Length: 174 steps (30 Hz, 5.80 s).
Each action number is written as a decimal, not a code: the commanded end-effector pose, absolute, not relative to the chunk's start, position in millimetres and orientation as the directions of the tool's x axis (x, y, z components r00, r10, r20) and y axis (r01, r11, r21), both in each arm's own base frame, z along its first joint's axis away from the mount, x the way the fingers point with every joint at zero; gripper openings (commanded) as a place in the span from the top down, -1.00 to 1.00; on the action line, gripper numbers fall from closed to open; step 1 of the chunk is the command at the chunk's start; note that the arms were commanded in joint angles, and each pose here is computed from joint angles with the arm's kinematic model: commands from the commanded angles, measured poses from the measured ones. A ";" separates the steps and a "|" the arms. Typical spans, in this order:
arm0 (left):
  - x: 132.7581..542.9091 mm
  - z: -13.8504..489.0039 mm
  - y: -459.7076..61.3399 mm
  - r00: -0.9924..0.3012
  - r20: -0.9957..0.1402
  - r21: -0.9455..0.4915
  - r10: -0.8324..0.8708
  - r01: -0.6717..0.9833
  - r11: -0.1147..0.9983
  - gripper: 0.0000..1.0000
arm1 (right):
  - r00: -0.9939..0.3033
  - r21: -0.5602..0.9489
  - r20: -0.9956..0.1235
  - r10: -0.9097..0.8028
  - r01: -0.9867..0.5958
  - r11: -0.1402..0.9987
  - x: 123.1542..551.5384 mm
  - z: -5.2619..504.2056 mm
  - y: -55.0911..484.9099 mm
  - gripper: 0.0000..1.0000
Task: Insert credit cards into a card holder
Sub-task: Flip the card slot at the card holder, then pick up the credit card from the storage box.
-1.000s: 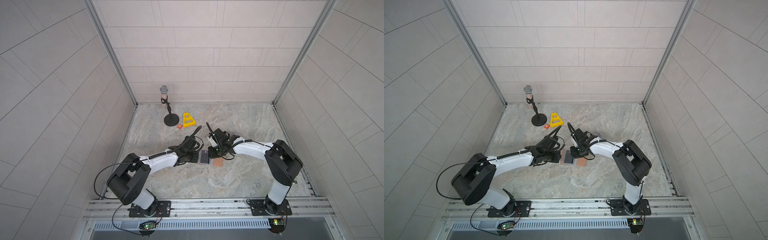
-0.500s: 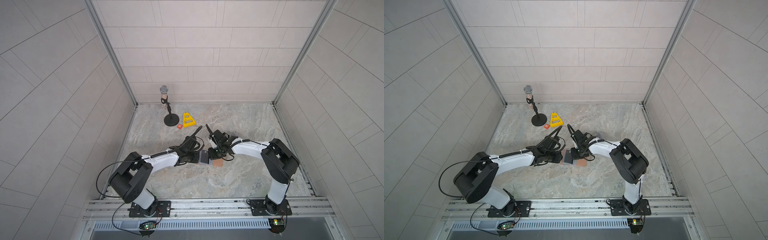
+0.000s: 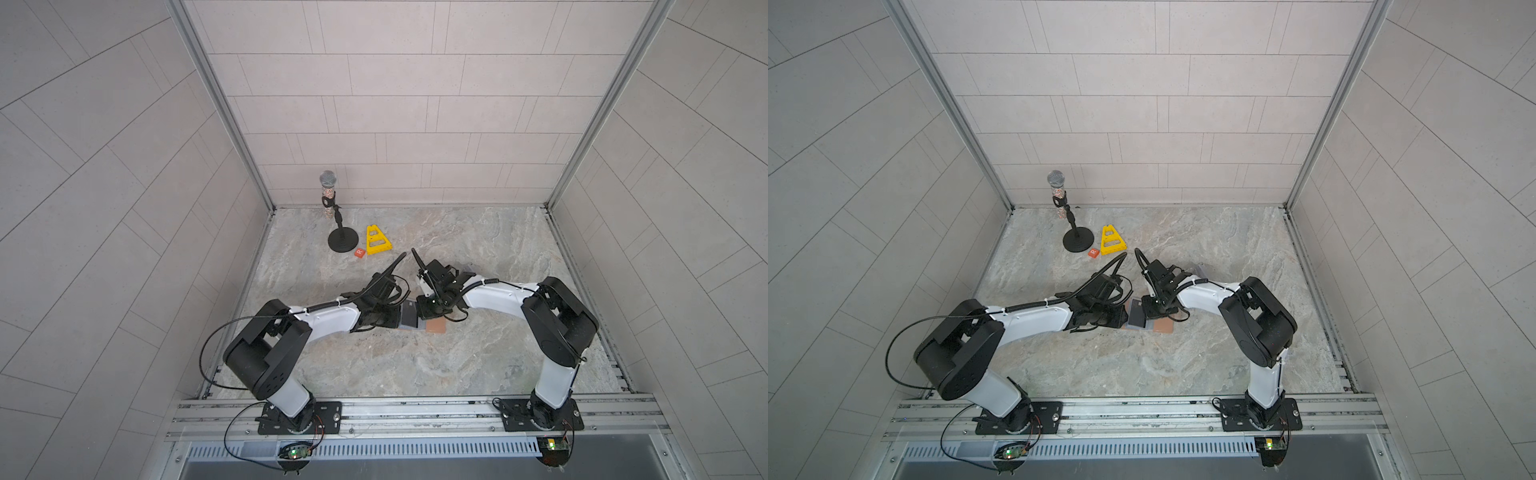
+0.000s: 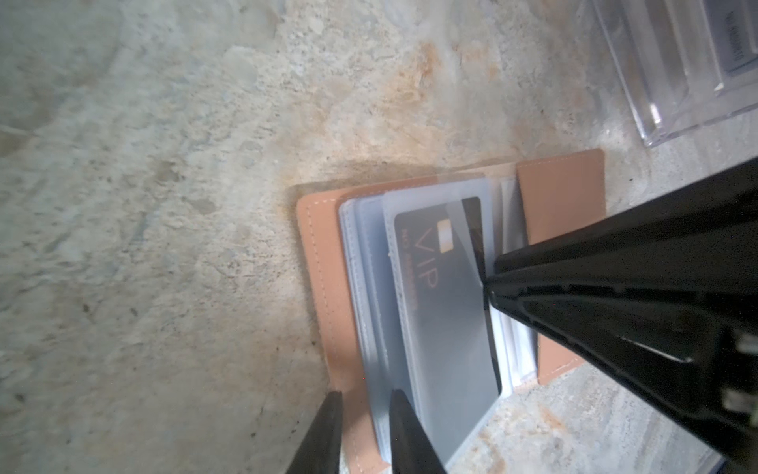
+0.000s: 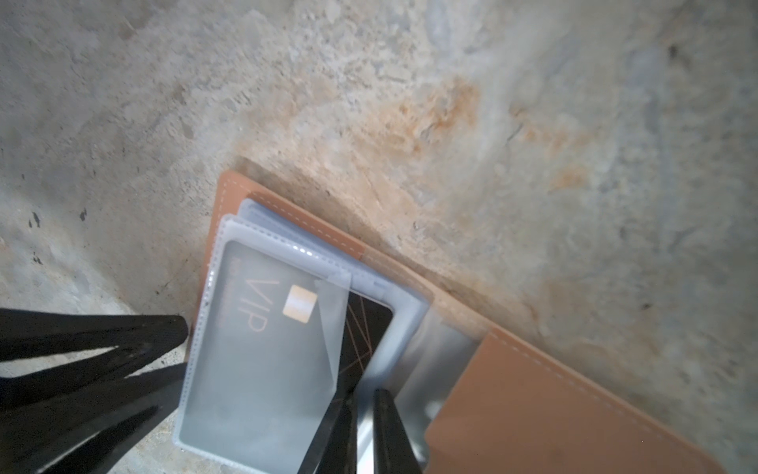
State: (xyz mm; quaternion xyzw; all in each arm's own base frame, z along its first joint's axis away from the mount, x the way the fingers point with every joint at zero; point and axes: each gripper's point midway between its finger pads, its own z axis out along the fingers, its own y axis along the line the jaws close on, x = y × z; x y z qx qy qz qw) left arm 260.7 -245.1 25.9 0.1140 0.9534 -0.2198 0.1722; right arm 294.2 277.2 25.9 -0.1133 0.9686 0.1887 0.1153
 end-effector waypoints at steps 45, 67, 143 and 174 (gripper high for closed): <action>270.3 51.1 -338.7 -0.873 -0.403 -0.483 0.274 0.457 0.747 0.46 | -0.905 0.305 -0.425 0.019 -0.123 0.944 305.1 102.6 163.8 0.37; 278.4 78.5 -332.1 -0.838 -0.473 -0.437 0.274 0.493 0.753 0.31 | -0.889 0.253 -0.455 -0.053 -0.186 0.950 303.4 113.4 153.7 0.33; 372.3 84.2 -427.2 -0.958 -0.287 -0.692 0.008 0.213 0.690 -0.20 | -0.932 0.129 -0.233 -0.278 -0.313 0.941 391.5 88.9 79.3 -0.09; 374.3 27.9 -437.7 -0.986 -0.167 -0.670 0.021 0.129 0.731 -0.11 | -0.945 0.119 -0.167 -0.280 -0.301 0.946 391.1 68.5 75.4 -0.04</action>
